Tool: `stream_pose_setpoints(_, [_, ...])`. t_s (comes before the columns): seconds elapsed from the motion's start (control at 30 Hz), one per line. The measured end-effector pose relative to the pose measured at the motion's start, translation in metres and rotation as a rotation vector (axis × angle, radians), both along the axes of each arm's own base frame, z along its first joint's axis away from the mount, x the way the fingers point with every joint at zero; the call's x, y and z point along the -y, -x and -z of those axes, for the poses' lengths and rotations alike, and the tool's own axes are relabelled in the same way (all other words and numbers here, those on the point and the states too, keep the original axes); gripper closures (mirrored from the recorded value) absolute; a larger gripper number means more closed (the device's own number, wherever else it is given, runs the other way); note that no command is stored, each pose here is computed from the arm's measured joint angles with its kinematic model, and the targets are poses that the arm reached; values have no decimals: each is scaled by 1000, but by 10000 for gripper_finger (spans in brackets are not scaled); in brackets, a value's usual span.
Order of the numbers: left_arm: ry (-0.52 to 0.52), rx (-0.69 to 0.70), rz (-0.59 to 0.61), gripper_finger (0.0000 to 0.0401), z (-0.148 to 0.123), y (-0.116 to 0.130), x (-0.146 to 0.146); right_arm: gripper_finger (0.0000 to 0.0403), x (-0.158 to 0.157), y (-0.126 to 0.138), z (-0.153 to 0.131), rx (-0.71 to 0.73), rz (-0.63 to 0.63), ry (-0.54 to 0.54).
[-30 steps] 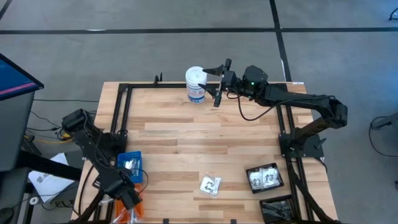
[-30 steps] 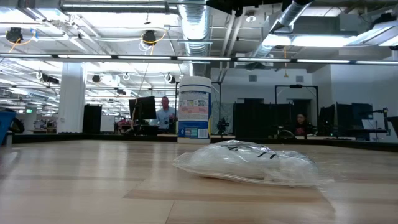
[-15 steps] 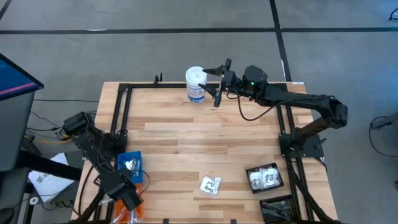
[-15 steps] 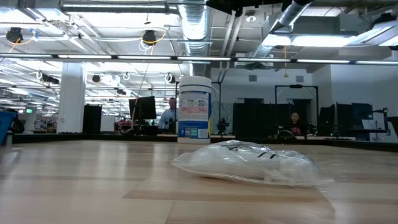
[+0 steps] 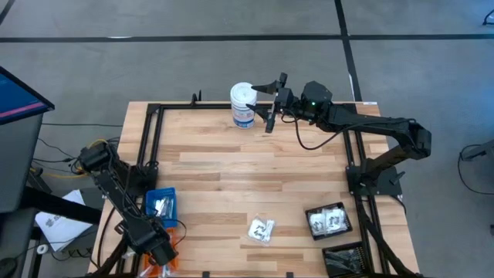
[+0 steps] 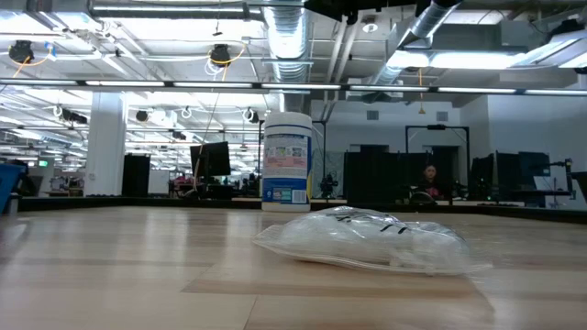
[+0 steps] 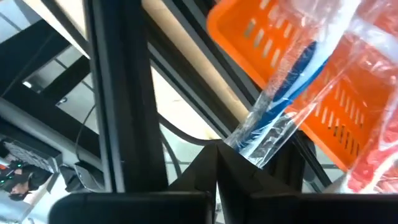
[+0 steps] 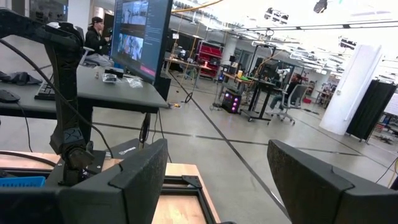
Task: Pick & Place Travel size toiletries
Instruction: Adjust the colored toothbrushes in the orange bin
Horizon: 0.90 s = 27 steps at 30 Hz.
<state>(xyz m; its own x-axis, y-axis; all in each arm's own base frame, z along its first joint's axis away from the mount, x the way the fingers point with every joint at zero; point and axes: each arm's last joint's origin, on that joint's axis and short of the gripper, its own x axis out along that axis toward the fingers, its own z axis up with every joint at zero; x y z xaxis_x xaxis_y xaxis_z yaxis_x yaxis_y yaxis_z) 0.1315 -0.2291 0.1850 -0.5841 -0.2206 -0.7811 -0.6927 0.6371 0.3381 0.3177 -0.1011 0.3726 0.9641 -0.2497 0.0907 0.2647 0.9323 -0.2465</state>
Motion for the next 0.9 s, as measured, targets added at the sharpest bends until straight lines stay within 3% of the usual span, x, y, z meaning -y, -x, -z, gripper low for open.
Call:
stream_pose_setpoints(0.63, [169,147,-107,401,1,-21,17,132,0,0,0,0,0,-1])
stream_pose_setpoints(0.9, [118,108,-144,401,-1,-15,16,132,0,0,0,-3,0,-1])
